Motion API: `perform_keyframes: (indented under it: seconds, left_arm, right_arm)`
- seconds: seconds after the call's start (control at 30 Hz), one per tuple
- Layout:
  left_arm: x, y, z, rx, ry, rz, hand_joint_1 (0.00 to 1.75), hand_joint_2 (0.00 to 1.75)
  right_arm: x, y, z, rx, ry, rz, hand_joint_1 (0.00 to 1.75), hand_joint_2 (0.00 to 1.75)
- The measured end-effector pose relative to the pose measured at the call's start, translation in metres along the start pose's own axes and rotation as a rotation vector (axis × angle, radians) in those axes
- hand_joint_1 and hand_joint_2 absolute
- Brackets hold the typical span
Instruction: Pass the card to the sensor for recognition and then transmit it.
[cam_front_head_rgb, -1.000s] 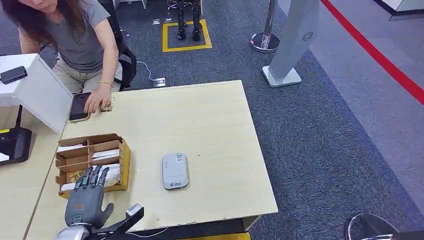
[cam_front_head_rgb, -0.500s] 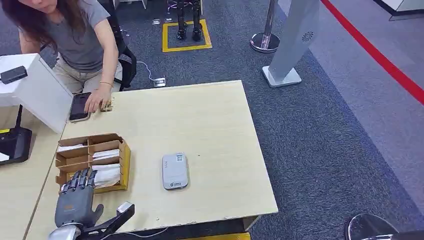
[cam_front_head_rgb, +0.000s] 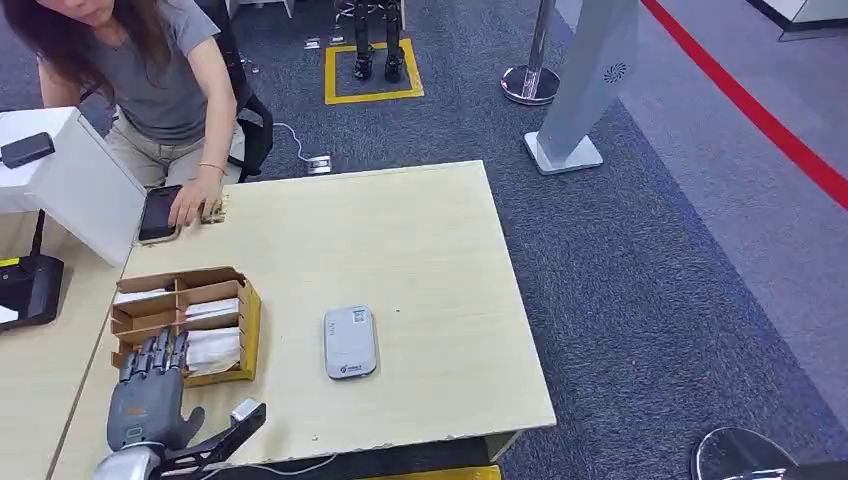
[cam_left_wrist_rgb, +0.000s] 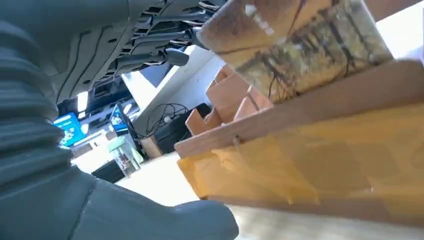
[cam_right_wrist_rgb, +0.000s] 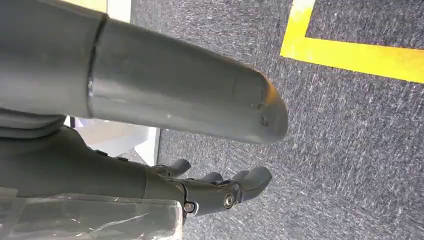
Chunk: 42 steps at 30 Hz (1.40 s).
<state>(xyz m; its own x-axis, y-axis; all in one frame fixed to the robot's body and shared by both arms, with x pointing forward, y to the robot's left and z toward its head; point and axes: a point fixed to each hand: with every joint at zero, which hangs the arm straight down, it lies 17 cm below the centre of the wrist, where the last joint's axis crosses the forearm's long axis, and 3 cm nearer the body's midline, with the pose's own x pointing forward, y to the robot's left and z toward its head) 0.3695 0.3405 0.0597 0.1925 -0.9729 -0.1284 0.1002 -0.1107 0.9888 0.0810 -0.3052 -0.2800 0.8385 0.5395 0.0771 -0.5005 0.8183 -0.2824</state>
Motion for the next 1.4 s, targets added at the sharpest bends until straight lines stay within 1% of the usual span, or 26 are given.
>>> perform_keyframes:
  seconds: [0.07,0.23,0.4,0.53,0.57,0.6,0.63,0.67,0.7,0.73,0.77,0.8,0.87,0.9,0.93,0.97,1.0,1.03,1.07,1.1,1.27,1.33,1.37,1.4]
  left_arm:
    - [0.002,0.002,-0.001,0.011,-0.001,0.000,0.07,1.75]
    - [0.008,0.005,-0.002,0.024,-0.018,-0.008,0.09,1.75]
    - [0.012,0.005,-0.002,0.029,-0.032,-0.012,0.16,1.75]
    - [0.014,0.006,-0.002,0.035,-0.039,-0.011,0.14,1.75]
    - [0.014,0.006,-0.002,0.034,-0.042,-0.012,0.19,1.75]
    - [0.014,0.005,-0.002,0.034,-0.042,-0.012,0.31,1.75]
    - [0.014,0.005,-0.003,0.033,-0.042,-0.012,0.31,1.75]
    - [0.014,0.005,-0.003,0.032,-0.043,-0.013,0.38,1.75]
    - [0.014,0.004,-0.003,0.032,-0.043,-0.013,0.49,1.75]
    - [0.014,0.004,-0.003,0.031,-0.044,-0.013,0.49,1.75]
    - [0.014,0.004,-0.003,0.031,-0.045,-0.013,0.58,1.75]
    - [0.015,0.004,-0.003,0.030,-0.045,-0.013,0.72,1.75]
    - [0.014,0.003,-0.003,0.028,-0.045,-0.014,0.89,1.75]
    - [0.014,0.002,-0.003,0.027,-0.045,-0.015,1.03,1.75]
    - [0.015,0.002,-0.003,0.028,-0.046,-0.015,1.13,1.75]
    - [0.015,0.003,-0.003,0.028,-0.047,-0.014,1.13,1.75]
    - [0.015,0.003,-0.003,0.028,-0.047,-0.014,1.41,1.75]
    - [0.016,0.003,-0.003,0.028,-0.050,-0.014,1.52,1.75]
    - [0.016,0.003,-0.004,0.029,-0.051,-0.014,1.52,1.75]
    - [0.016,0.003,-0.004,0.030,-0.051,-0.014,1.69,1.75]
    - [0.017,0.006,-0.006,0.039,-0.053,-0.011,1.69,1.75]
    - [0.018,0.005,-0.006,0.037,-0.056,-0.011,1.66,1.75]
    - [0.018,0.005,-0.006,0.036,-0.057,-0.012,1.69,1.75]
    - [0.018,0.005,-0.006,0.035,-0.058,-0.012,1.64,1.75]
  right_arm:
    - [0.000,0.001,0.000,0.004,0.000,0.000,0.00,0.00]
    - [0.000,0.001,0.000,0.004,-0.001,-0.001,0.00,0.00]
    - [0.001,0.001,0.000,0.004,-0.004,0.000,0.00,0.00]
    - [0.001,0.001,0.000,0.004,-0.008,0.001,0.00,0.00]
    - [0.002,0.001,0.000,0.004,-0.009,0.001,0.00,0.00]
    - [0.002,0.001,0.000,0.004,-0.009,0.001,0.00,0.00]
    - [0.001,0.001,0.000,0.004,-0.009,0.001,0.00,0.00]
    - [0.001,0.001,0.000,0.004,-0.009,0.001,0.00,0.00]
    - [0.002,0.001,0.000,0.004,-0.009,0.001,0.00,0.00]
    - [0.002,0.001,0.000,0.004,-0.009,0.001,0.00,0.00]
    - [0.002,0.001,0.000,0.004,-0.009,0.001,0.00,0.00]
    - [0.002,0.001,0.000,0.004,-0.009,0.001,0.00,0.00]
    - [0.002,0.001,0.000,0.004,-0.009,0.001,0.00,0.00]
    - [0.001,0.001,0.000,0.004,-0.009,0.001,0.00,0.00]
    - [0.002,0.001,0.000,0.005,-0.009,0.001,0.00,0.00]
    - [0.002,0.001,0.000,0.005,-0.009,0.001,0.00,0.00]
    - [0.002,0.001,0.000,0.005,-0.009,0.001,0.00,0.00]
    - [0.001,0.001,0.000,0.005,-0.009,0.001,0.00,0.00]
    - [0.001,0.001,0.000,0.005,-0.009,0.001,0.00,0.00]
    - [0.002,0.001,0.000,0.005,-0.009,0.001,0.00,0.00]
    - [0.002,0.002,0.000,0.008,-0.011,0.001,0.00,0.00]
    - [0.002,0.002,0.000,0.009,-0.012,0.001,0.00,0.00]
    - [0.003,0.002,0.000,0.011,-0.013,0.001,0.00,0.00]
    - [0.003,0.002,0.000,0.011,-0.013,0.001,0.00,0.00]
